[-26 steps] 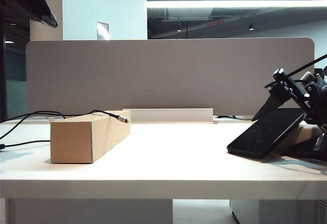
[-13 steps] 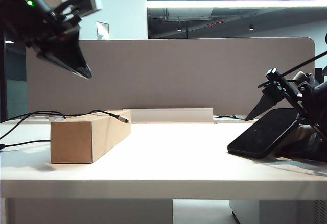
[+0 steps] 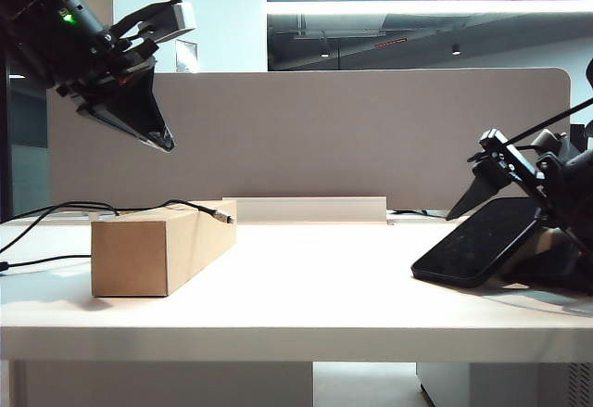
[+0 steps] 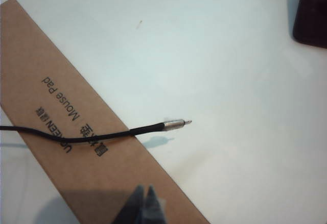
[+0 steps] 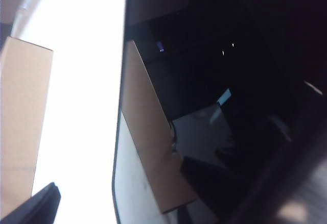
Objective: Pick up the charging cable and the phone, plug the charging cable into the charging port on the phone, and finally place them back on the table.
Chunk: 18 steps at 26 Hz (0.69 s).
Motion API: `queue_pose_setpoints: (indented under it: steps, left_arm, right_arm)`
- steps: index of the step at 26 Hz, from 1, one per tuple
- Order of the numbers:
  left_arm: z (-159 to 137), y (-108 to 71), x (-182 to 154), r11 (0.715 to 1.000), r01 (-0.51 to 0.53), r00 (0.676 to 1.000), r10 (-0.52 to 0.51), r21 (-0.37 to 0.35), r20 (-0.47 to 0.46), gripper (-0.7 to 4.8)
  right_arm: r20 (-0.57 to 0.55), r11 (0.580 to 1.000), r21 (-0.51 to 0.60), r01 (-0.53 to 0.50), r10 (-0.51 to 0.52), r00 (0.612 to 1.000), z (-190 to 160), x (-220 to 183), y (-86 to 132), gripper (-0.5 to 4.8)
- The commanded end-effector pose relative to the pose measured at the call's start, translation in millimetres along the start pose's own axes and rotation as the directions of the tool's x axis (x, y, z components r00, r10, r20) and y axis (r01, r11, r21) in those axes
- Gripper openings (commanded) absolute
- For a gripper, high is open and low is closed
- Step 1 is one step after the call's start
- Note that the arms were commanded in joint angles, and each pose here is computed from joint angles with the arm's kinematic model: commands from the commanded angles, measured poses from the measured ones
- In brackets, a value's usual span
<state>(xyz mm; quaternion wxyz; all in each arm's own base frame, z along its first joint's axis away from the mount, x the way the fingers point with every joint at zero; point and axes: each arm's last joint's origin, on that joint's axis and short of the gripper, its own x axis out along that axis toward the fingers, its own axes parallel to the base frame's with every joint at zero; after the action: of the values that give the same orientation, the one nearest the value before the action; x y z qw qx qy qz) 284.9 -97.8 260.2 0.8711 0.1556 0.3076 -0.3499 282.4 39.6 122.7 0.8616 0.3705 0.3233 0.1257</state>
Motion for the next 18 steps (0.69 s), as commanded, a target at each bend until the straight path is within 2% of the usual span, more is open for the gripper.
queue_pose_setpoints:
  steps: [1, 6, 7, 9, 14, 18]
  left_arm:
    - [4.2, 1.3, -2.4, 1.0, -0.009, 1.0, 0.009, 0.01, 0.029, -0.06]
    - [5.6, 1.8, -2.3, 1.0, -0.014, 0.999, 0.014, 0.014, 0.042, -0.06]
    - [6.0, 2.0, -2.3, 1.0, -0.016, 0.999, 0.015, 0.015, 0.046, -0.06]
    - [5.9, 2.0, -2.3, 1.0, -0.016, 0.999, 0.015, 0.015, 0.045, -0.06]
    - [5.8, 1.9, -2.3, 1.0, -0.016, 0.999, 0.015, 0.015, 0.045, -0.06]
    - [5.8, 1.9, -2.3, 1.0, -0.016, 0.999, 0.015, 0.015, 0.045, -0.06]
  right_arm:
    - [0.004, 1.0, -0.001, 0.001, -0.001, 1.0, 1.6, 5.2, -1.6, 4.56]
    - [0.019, 1.0, -0.007, -0.006, 0.006, 1.0, 1.9, 8.2, -3.1, 3.77]
    - [0.021, 1.0, -0.008, -0.006, 0.006, 1.0, 1.9, 8.5, -3.3, 3.24]
    - [0.023, 1.0, -0.007, -0.002, 0.002, 1.0, 1.9, 8.7, -3.6, 2.65]
    - [0.029, 1.0, -0.007, 0.005, -0.005, 1.0, 2.0, 8.7, -3.8, 2.48]
    - [0.029, 1.0, -0.007, 0.004, -0.003, 1.0, 2.0, 8.7, -3.8, 0.9]
